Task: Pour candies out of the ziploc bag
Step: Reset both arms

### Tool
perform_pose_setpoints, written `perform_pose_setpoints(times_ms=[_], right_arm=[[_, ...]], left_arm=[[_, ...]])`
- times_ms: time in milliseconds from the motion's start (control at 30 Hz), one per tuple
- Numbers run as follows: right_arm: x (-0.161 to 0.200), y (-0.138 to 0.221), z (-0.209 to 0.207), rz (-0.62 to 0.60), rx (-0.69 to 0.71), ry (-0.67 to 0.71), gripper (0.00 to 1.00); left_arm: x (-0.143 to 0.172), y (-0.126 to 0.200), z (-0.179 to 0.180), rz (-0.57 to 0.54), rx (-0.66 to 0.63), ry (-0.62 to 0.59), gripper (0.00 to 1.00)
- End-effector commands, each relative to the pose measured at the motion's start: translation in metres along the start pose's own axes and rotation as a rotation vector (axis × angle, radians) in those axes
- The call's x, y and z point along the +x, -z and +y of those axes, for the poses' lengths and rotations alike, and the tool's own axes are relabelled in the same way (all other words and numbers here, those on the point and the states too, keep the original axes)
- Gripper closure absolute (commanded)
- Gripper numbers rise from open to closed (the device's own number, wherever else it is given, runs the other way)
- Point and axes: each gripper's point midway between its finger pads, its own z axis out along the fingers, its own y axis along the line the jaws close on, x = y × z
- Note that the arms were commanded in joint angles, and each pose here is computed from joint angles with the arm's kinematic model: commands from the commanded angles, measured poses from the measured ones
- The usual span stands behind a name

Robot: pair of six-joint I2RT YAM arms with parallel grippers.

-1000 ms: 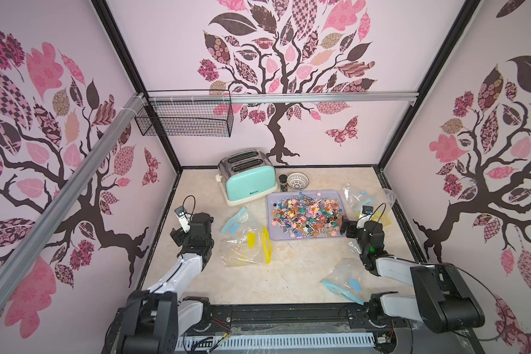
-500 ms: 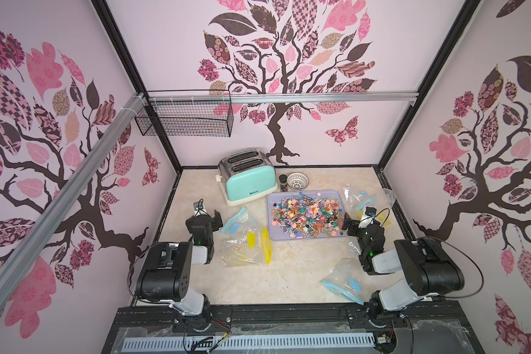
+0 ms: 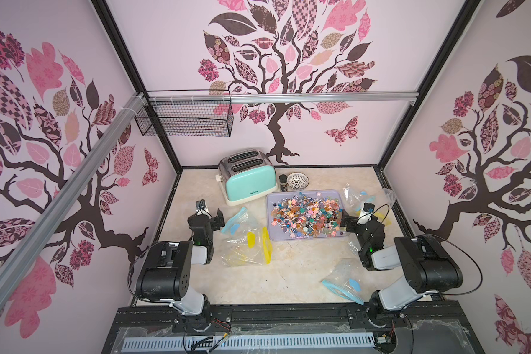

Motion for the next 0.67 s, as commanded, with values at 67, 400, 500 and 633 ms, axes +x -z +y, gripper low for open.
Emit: perform_pose_setpoints(times_ms=[67, 400, 500, 633], right_arm=[[-0.0044, -0.0032, 0.0018, -0.009, -0.014, 0.010, 0.00], [-0.0006, -0.0099, 0.0010, 0.018, -0.006, 0.013, 0.00], [-0.0017, -0.0082, 0.0012, 0.012, -0.008, 0.013, 0.00], [-0.0049, -0.0030, 0.0021, -0.011, -0.013, 0.013, 0.00]], left_arm=[[-0.0035, 0.0011, 0.0003, -0.013, 0.005, -0.007, 0.02], [-0.0036, 0.0011, -0.0001, -0.012, 0.006, -0.008, 0.02], [-0.0026, 0.0013, 0.0001, -0.010, 0.006, -0.008, 0.02], [-0.0030, 0.0013, 0.0002, -0.011, 0.006, -0.007, 0.02]])
